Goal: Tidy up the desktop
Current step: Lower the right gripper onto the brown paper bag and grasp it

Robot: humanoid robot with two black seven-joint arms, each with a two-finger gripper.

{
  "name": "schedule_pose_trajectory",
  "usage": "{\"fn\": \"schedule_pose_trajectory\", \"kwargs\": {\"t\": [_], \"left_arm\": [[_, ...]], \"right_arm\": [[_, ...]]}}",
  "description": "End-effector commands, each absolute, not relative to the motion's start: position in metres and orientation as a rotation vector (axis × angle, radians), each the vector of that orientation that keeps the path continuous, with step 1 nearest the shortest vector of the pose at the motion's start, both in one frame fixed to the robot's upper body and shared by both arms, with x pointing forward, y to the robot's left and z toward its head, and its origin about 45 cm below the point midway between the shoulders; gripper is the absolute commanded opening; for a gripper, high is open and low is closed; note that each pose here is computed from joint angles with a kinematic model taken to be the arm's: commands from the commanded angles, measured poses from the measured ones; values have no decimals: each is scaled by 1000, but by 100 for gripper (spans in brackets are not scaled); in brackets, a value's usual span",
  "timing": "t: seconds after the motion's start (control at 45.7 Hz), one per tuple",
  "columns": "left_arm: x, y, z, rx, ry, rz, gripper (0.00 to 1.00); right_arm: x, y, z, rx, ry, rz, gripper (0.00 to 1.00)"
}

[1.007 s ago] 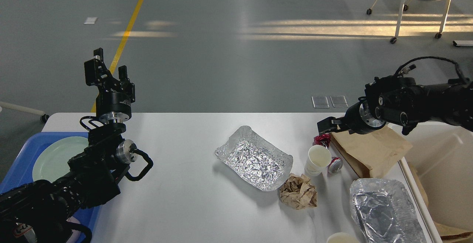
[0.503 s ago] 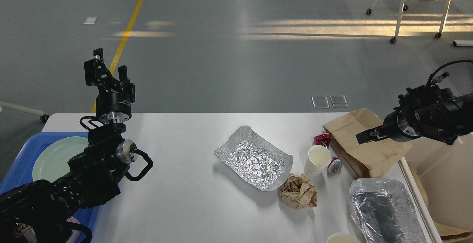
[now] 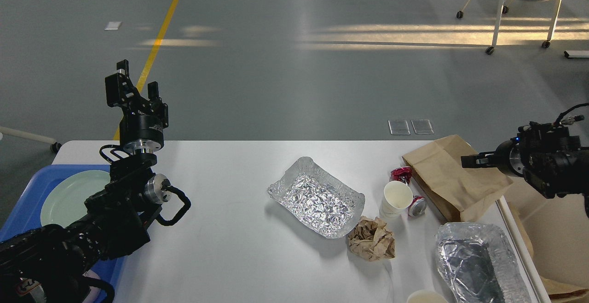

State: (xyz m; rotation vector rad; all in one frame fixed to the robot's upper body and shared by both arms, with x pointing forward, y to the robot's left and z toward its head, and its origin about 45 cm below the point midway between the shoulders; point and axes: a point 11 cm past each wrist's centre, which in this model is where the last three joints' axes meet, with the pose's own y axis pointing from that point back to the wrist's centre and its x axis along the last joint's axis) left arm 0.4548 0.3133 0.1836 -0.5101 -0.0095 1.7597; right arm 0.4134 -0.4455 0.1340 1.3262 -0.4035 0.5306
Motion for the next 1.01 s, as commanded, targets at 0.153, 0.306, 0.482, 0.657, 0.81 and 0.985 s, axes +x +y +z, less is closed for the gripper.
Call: {"fn": "schedule_pose_trajectory", "kwargs": {"t": [0.153,0.306,0.482,0.657,0.81,0.985], "left_arm": [[455,313,184,-510,-9,1758,96],[455,313,183,-510,-9,1759,96],[455,313,184,-510,-9,1758,96],[455,313,183,-510,-9,1759,96],[455,313,183,-510,-8,1759,96],[455,313,183,-510,-8,1759,96]], "right_arm": [[410,-446,120,1328,-447,536,97],[400,-449,109,1329,-427,515,86],[394,-452,104,1324,-413,503,65],[397,-452,106,1318,-421,511,27],[397,-453,106,1318,-425,509,5],[398,-451,107,1327,-436,510,0]]}}
